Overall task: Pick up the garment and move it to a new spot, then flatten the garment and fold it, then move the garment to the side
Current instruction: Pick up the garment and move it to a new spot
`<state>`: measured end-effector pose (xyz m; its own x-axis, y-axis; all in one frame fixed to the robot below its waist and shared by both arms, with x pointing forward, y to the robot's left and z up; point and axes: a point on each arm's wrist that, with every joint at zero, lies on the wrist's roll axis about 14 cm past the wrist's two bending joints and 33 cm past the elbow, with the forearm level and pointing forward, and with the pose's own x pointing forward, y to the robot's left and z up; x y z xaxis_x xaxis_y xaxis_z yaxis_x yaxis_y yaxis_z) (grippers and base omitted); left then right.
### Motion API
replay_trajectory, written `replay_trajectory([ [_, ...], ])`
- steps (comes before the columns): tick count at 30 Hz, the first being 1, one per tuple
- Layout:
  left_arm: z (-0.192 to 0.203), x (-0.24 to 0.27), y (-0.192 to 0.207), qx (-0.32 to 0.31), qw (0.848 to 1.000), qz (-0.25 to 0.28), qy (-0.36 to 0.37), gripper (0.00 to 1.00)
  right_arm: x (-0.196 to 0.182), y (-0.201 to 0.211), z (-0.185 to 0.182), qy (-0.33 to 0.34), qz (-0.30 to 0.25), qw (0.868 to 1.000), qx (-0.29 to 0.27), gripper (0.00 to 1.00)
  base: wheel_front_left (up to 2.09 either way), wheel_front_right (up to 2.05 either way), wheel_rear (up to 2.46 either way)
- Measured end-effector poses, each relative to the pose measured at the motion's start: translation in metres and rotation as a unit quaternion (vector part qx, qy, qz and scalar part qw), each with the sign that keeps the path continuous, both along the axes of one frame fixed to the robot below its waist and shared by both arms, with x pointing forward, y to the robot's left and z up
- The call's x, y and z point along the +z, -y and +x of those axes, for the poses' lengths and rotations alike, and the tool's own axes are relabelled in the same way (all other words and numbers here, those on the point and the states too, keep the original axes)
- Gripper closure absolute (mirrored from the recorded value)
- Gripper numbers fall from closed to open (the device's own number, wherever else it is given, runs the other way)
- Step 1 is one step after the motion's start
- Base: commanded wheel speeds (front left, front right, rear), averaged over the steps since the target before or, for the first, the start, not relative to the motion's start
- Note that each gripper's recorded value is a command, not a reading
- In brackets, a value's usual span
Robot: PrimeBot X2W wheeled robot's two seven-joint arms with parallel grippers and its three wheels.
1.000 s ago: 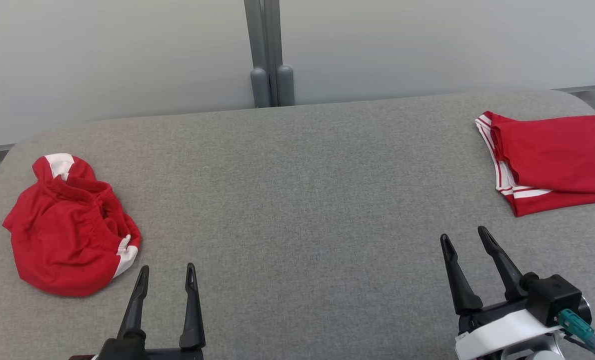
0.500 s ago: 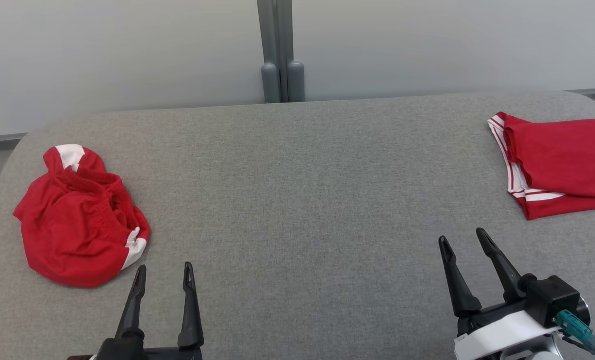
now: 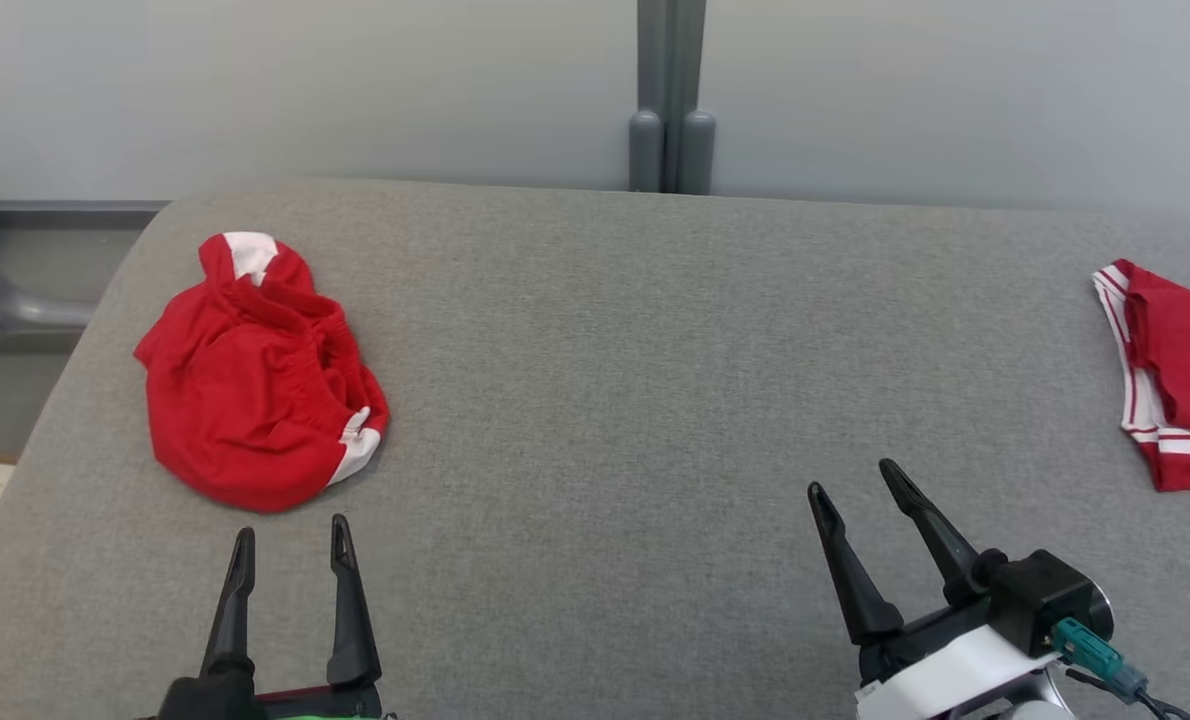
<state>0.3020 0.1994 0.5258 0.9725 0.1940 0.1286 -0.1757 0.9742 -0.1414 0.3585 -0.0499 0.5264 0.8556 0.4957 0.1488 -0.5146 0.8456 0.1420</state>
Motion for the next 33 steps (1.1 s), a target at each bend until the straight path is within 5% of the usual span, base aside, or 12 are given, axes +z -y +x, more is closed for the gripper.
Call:
replay_trajectory([
  [16, -0.052, 0.005, -0.055, 0.126, 0.992, 0.004, 0.002, 0.0, -0.009, -0.073, 0.004, -0.013, 0.0, 0.993, 0.113, 0.0, 0.0, 0.0, 0.0],
  [33, -0.076, 0.002, -0.078, 0.196, 0.98, 0.009, -0.019, 0.0, -0.023, -0.098, 0.025, -0.019, -0.009, 0.988, 0.152, 0.0, 0.0, 0.0, 0.0],
])
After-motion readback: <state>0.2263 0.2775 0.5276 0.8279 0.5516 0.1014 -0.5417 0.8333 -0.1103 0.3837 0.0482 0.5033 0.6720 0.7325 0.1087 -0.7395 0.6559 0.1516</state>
